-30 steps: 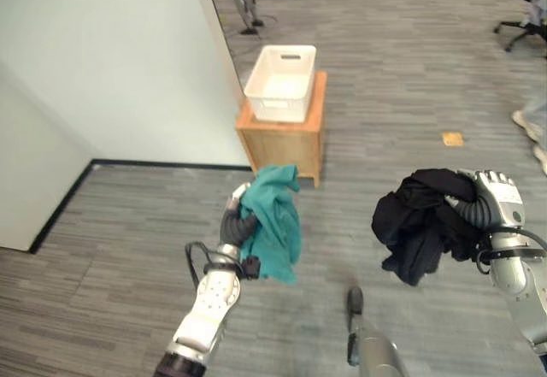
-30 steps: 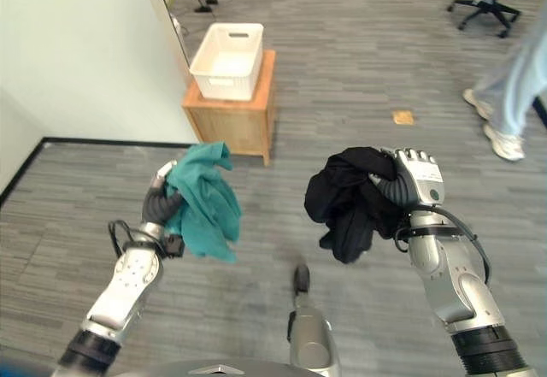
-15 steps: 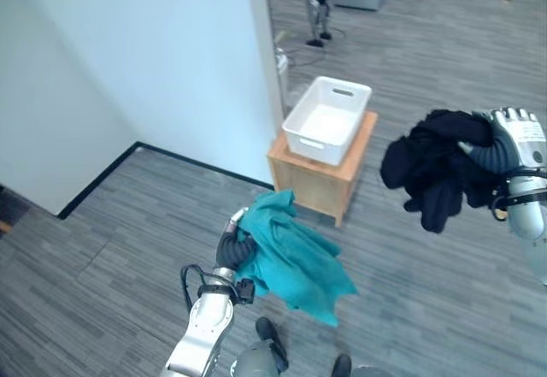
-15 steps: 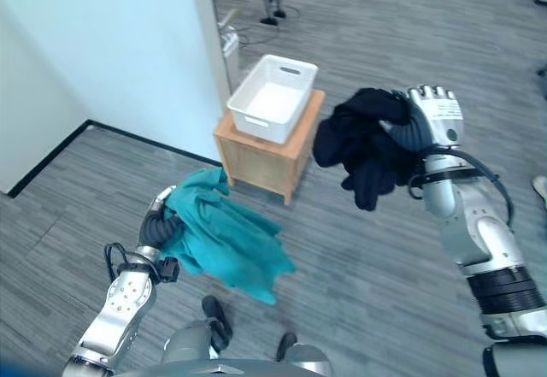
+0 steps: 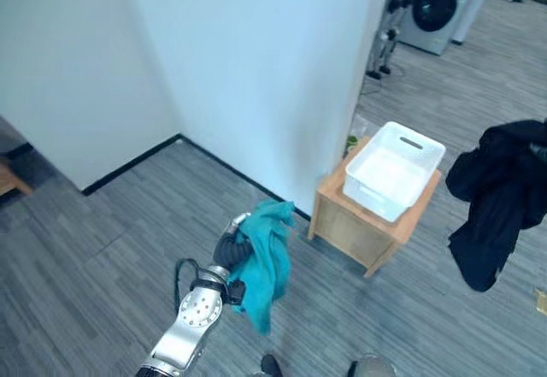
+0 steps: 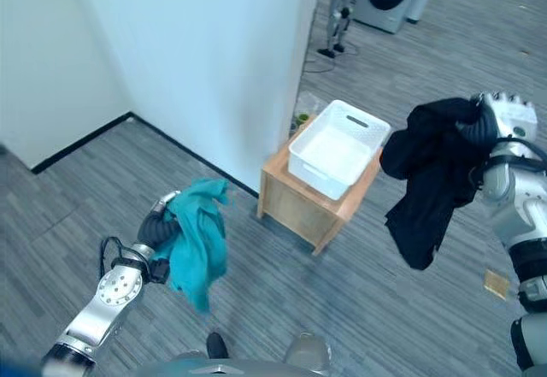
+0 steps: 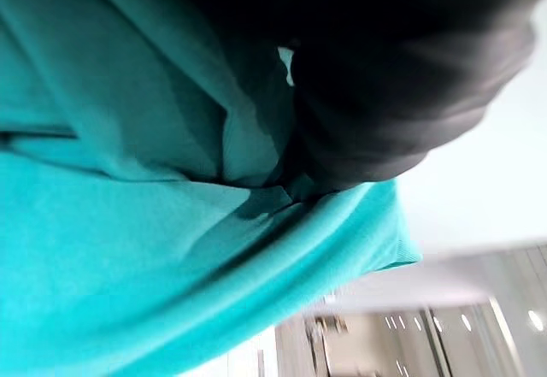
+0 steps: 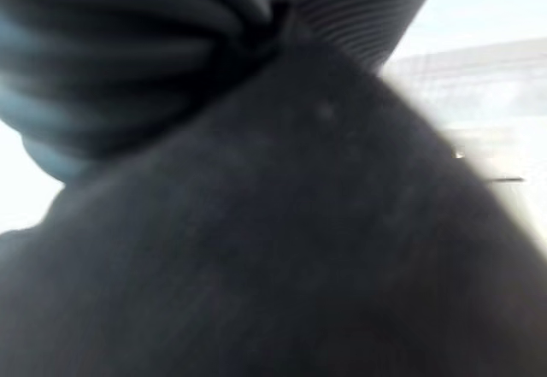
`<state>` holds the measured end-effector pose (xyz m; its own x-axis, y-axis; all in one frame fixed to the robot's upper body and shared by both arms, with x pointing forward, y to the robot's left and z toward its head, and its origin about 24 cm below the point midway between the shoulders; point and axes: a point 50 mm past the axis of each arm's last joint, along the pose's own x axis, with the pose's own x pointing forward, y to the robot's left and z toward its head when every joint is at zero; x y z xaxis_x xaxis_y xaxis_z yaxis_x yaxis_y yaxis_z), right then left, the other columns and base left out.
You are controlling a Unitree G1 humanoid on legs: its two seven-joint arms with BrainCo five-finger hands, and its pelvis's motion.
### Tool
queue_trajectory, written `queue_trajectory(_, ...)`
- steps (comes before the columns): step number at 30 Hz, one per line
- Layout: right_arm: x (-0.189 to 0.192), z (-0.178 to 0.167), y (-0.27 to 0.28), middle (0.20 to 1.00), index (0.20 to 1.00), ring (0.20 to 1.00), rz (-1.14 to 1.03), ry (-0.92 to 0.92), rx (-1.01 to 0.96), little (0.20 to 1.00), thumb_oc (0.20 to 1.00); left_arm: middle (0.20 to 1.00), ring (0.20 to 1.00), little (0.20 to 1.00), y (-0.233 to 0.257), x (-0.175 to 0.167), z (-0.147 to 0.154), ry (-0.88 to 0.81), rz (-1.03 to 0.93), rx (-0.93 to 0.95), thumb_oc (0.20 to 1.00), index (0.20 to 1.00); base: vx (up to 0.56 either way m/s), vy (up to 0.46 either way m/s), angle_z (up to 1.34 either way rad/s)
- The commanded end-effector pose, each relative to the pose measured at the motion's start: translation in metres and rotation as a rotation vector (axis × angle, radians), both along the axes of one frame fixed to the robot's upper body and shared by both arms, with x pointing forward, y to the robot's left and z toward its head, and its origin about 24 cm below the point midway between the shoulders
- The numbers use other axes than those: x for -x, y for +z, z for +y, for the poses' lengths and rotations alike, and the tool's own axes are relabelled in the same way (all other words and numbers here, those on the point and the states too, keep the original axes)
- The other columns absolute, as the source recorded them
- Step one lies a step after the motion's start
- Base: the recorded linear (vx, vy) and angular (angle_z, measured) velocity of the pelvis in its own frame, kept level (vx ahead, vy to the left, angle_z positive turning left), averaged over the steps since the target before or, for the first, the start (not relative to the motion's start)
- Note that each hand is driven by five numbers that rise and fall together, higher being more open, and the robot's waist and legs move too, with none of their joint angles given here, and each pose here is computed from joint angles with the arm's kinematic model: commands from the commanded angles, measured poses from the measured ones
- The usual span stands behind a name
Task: Pick up bed clothes into laundry basket.
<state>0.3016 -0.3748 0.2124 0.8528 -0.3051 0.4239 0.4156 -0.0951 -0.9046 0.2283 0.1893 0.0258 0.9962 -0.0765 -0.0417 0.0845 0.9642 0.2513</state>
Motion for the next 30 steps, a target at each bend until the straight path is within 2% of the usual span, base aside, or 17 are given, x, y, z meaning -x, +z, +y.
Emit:
queue_trajectory(1, 0.017, -0.019, 0.069, 0.2, 0.2, 0.2, -0.205, -0.079, 0.058, 0.2, 0.2, 0.2, 0.2, 0.2, 0.025, -0.005, -0.007, -0.046, -0.129, 0.091, 0.2, 0.2, 0.15, -0.344, 0.98)
queue_trajectory(10, 0.011, -0.013, 0.086, 0.2, 0.2, 0.2, -0.21, -0.052, 0.091, 0.2, 0.2, 0.2, 0.2, 0.2, 0.01, 0.012, 0.004, 0.027, -0.078, 0.112, 0.2, 0.2, 0.15, -0.211, 0.26)
queue_trajectory(18, 0.003, -0.007, 0.106, 0.2, 0.2, 0.2, -0.257, -0.039, 0.088, 0.2, 0.2, 0.2, 0.2, 0.2, 0.008, 0.013, 0.003, 0.027, -0.061, 0.16, 0.2, 0.2, 0.08, -0.16, 0.12)
queue_trajectory(21, -0.008, 0.021, 0.113, 0.2, 0.2, 0.2, -0.302, 0.064, 0.109, 0.2, 0.2, 0.2, 0.2, 0.2, 0.016, 0.006, -0.005, -0.012, -0.089, 0.176, 0.2, 0.2, 0.08, -0.24, 0.23)
queue_trajectory(25, -0.007, 0.043, 0.124, 0.2, 0.2, 0.2, -0.363, 0.142, 0.155, 0.2, 0.2, 0.2, 0.2, 0.2, 0.029, -0.004, -0.02, -0.082, -0.142, 0.18, 0.2, 0.2, 0.07, -0.206, 0.01)
queue_trajectory(29, -0.022, 0.085, 0.107, 0.2, 0.2, 0.2, -0.348, 0.308, 0.152, 0.2, 0.2, 0.2, 0.2, 0.2, 0.045, -0.012, -0.044, -0.162, -0.224, 0.166, 0.2, 0.2, 0.24, 0.011, -0.48)
queue_trajectory(30, -0.022, 0.085, 0.108, 0.2, 0.2, 0.2, -0.349, 0.309, 0.153, 0.2, 0.2, 0.2, 0.2, 0.2, 0.045, -0.012, -0.044, -0.161, -0.225, 0.166, 0.2, 0.2, 0.3, 0.188, -0.67)
